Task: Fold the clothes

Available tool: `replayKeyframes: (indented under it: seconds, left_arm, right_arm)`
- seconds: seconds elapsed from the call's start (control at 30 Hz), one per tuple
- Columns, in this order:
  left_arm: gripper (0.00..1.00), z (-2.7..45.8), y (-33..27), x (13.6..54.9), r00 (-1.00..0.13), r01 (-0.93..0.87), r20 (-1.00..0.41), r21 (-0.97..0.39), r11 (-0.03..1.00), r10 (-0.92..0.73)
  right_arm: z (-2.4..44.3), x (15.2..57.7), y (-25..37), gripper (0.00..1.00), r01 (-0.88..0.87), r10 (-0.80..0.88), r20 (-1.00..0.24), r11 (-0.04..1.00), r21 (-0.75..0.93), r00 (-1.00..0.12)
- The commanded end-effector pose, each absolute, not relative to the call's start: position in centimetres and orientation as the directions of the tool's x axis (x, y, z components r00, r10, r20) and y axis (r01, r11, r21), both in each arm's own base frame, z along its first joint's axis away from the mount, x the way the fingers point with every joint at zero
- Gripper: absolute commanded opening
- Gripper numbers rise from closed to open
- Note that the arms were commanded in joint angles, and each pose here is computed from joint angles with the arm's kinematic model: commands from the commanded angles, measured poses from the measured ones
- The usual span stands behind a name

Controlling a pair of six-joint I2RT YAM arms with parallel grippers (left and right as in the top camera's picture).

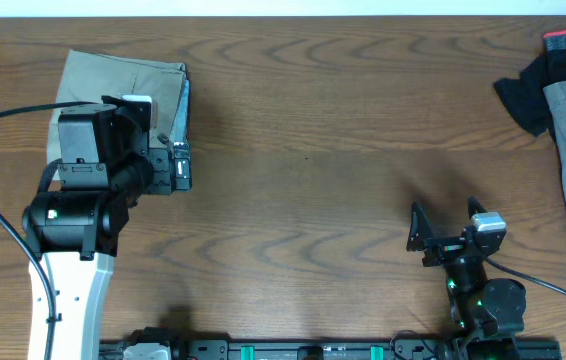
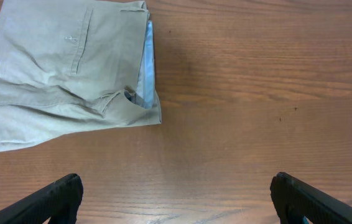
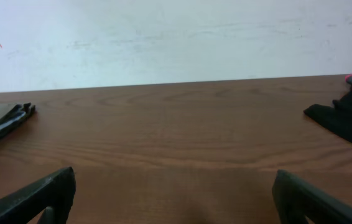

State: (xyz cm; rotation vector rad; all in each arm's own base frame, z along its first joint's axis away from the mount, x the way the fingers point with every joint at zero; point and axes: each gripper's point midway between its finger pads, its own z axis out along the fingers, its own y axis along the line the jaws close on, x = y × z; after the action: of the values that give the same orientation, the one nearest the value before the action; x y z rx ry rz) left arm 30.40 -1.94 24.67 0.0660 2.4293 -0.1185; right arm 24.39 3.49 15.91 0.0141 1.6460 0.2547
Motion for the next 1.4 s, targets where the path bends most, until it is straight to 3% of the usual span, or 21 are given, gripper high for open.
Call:
replayKeyframes:
  seconds: [0.0, 0.4, 0.63, 0.97, 1.37]
  left_arm:
    - [0.98, 24.5, -1.9, 30.4, -0.761, 0.083, -0.648, -0.06, 0.995, 0.024]
    - [0.98, 24.7, -1.9, 30.4, -0.753, 0.088, -0.657, -0.049, 0.995, 0.034]
    - [0.98, 28.9, -2.3, 31.5, -0.561, 0.112, -0.827, -0.034, 0.993, 0.035]
    - [0.98, 31.4, -1.5, 29.4, -0.278, 0.104, -0.957, 0.057, 0.993, 0.084]
    - [0.98, 29.8, -0.8, 25.1, -0.14, 0.064, -0.986, 0.077, 0.995, 0.086]
  right_arm:
    - [15.8, 24.4, 3.4, 0.99, -0.144, 0.161, -0.983, 0.974, 0.173, -0.093]
    - [15.8, 24.4, 3.4, 0.99, -0.144, 0.161, -0.983, 0.974, 0.173, -0.093]
    - [15.8, 24.4, 3.4, 0.99, -0.144, 0.161, -0.983, 0.974, 0.173, -0.093]
    - [15.8, 24.4, 3.4, 0.99, -0.144, 0.161, -0.983, 0.974, 0.173, -0.093]
    - [15.8, 24.4, 3.4, 0.99, -0.143, 0.161, -0.983, 0.974, 0.173, -0.093]
